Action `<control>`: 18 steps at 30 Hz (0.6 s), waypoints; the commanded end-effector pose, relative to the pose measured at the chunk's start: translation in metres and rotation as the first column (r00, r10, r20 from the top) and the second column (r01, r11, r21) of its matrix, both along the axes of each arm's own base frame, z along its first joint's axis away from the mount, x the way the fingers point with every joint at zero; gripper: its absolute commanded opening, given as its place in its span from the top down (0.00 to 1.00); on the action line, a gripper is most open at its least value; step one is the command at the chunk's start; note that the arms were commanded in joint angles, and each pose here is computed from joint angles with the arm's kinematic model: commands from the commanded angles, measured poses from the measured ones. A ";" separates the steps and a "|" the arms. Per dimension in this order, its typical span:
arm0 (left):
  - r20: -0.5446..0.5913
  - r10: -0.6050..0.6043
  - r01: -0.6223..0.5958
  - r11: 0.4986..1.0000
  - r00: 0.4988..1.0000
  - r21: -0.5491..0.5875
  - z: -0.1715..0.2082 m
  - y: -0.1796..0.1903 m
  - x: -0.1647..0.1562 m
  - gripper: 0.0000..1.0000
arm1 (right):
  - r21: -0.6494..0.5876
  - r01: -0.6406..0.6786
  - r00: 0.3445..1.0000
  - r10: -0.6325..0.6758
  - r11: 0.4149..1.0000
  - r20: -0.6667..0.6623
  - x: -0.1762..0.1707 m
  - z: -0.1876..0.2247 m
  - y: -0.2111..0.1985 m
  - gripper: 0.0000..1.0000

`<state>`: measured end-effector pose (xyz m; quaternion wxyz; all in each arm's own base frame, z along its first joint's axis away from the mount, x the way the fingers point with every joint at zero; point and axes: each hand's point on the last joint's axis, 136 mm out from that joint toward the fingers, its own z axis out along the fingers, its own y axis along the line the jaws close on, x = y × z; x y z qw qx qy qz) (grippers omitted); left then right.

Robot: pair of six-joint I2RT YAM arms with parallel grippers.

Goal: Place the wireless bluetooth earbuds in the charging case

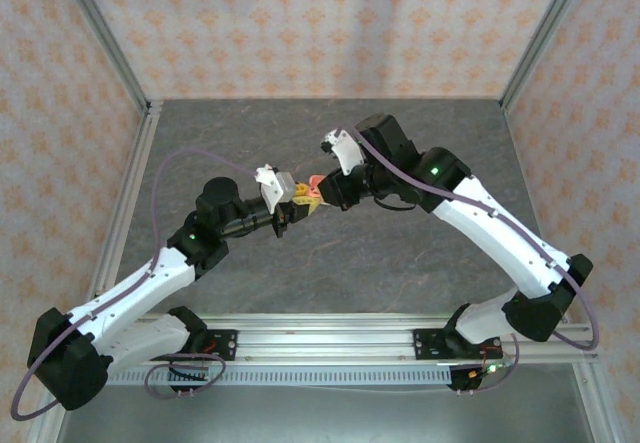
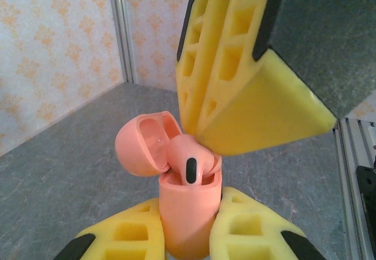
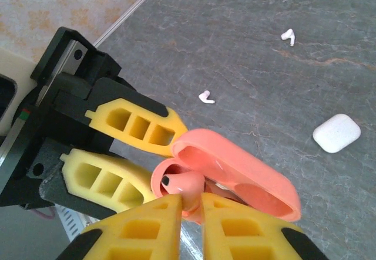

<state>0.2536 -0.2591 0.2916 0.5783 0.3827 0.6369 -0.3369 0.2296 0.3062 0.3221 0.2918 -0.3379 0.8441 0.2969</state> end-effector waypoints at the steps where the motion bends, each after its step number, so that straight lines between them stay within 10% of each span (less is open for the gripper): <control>1: 0.116 -0.034 0.040 0.998 0.993 -0.051 0.040 -0.002 -0.009 1.00 | -0.006 -0.060 0.997 0.060 0.998 0.038 -0.003 0.005 0.008 0.84; 18: 0.124 -0.033 0.035 0.999 0.992 -0.017 0.029 -0.001 -0.008 1.00 | 0.164 0.034 0.983 -0.063 0.986 0.172 0.001 0.058 -0.010 0.61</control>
